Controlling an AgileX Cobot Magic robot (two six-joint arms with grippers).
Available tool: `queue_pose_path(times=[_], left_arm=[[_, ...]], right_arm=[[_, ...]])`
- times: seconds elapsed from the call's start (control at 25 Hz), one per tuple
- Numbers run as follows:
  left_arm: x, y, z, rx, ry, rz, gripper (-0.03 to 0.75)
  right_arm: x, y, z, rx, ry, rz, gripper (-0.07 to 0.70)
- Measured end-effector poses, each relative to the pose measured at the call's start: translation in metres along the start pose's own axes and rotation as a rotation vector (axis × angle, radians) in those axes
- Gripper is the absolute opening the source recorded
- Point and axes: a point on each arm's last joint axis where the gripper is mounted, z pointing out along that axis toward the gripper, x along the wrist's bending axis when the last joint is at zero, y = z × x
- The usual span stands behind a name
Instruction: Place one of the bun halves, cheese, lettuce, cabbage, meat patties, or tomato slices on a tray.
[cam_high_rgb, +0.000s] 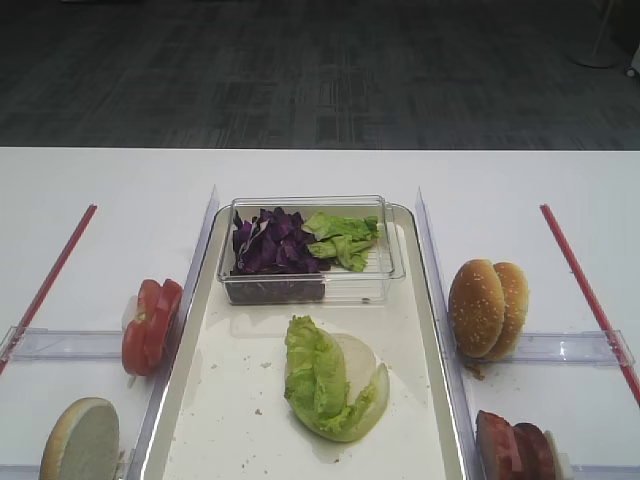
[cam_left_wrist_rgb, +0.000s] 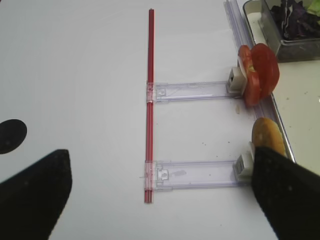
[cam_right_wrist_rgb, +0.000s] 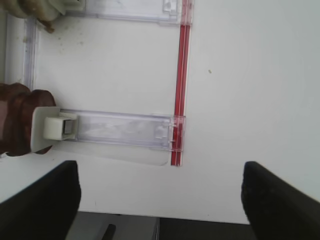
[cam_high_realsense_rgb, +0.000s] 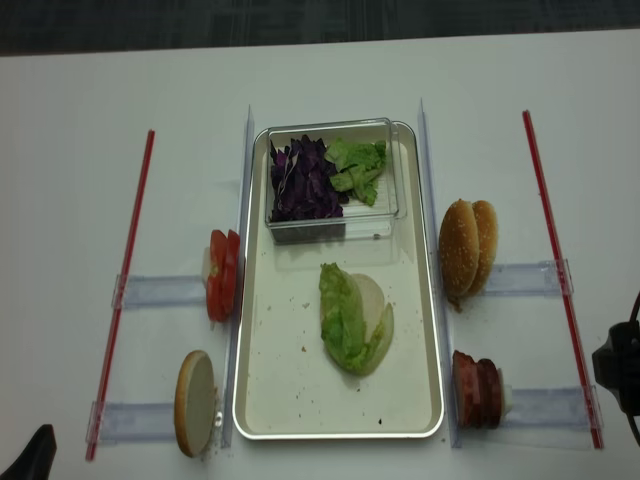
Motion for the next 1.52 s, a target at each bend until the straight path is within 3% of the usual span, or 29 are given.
queue_pose_path(times=[1.52], left_arm=[[0.000, 0.000, 0.000, 0.000, 0.000, 0.000, 0.671]], right_arm=[[0.009, -0.069, -0.045, -0.441, -0.026, -0.054, 0.652]])
